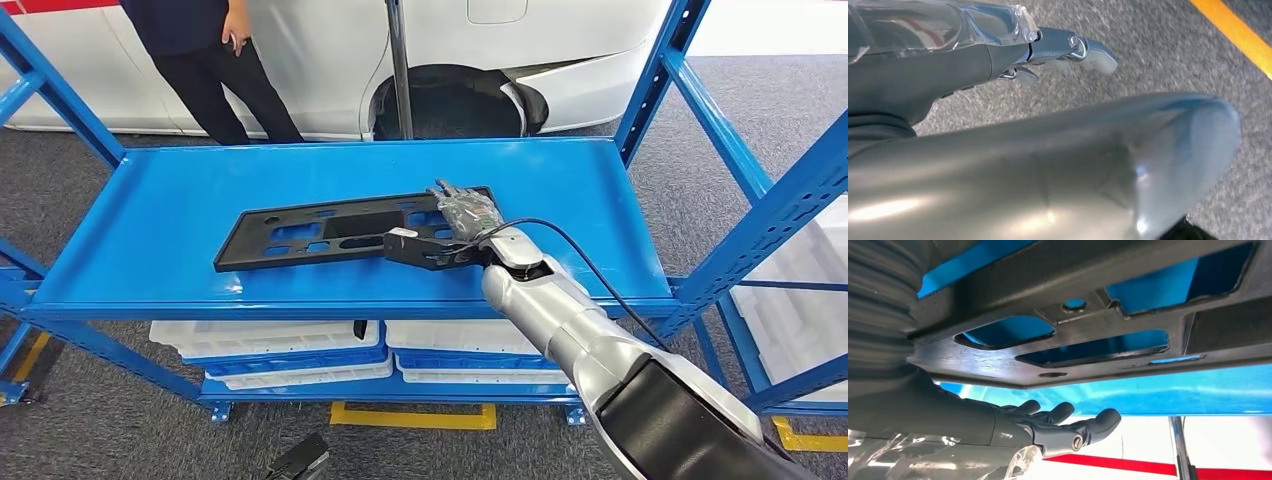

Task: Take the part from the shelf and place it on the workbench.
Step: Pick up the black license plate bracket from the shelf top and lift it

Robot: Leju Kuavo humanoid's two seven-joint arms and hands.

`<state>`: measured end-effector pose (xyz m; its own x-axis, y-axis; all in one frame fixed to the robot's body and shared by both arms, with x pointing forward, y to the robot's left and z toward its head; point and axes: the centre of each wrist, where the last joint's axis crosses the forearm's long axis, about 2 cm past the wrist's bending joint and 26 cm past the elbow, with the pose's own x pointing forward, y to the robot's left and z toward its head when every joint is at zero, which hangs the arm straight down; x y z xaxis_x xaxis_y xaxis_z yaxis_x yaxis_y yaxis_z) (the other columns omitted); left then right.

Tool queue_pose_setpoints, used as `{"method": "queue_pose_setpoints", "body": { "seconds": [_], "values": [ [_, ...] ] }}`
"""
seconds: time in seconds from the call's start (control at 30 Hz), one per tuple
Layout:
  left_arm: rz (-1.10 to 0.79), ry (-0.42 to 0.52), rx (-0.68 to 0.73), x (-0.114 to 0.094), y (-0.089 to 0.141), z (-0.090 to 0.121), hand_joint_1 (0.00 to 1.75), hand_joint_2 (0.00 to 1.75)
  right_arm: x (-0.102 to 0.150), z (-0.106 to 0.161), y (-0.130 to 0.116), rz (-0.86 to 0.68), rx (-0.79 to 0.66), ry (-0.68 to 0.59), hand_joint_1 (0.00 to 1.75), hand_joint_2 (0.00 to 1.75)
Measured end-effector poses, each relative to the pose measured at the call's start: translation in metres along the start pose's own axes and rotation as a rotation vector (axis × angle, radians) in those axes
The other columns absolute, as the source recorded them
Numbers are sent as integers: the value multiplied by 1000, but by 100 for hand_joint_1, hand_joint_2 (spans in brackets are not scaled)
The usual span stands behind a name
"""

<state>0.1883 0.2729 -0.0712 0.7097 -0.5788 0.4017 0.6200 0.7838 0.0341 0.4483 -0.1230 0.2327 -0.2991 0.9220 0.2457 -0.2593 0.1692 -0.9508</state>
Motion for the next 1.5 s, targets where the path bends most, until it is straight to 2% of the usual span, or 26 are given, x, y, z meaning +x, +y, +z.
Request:
{"method": "queue_pose_setpoints", "body": {
  "seconds": [0.7, 1.5],
  "values": [
    [14, 13, -4, -2, -1, 0, 0, 0, -2, 0, 1, 5, 12, 12, 0, 175],
    [2, 14, 34, -3, -1, 0, 0, 0, -29, 1, -3, 40, -43, 84, 0, 175]
  ]
}}
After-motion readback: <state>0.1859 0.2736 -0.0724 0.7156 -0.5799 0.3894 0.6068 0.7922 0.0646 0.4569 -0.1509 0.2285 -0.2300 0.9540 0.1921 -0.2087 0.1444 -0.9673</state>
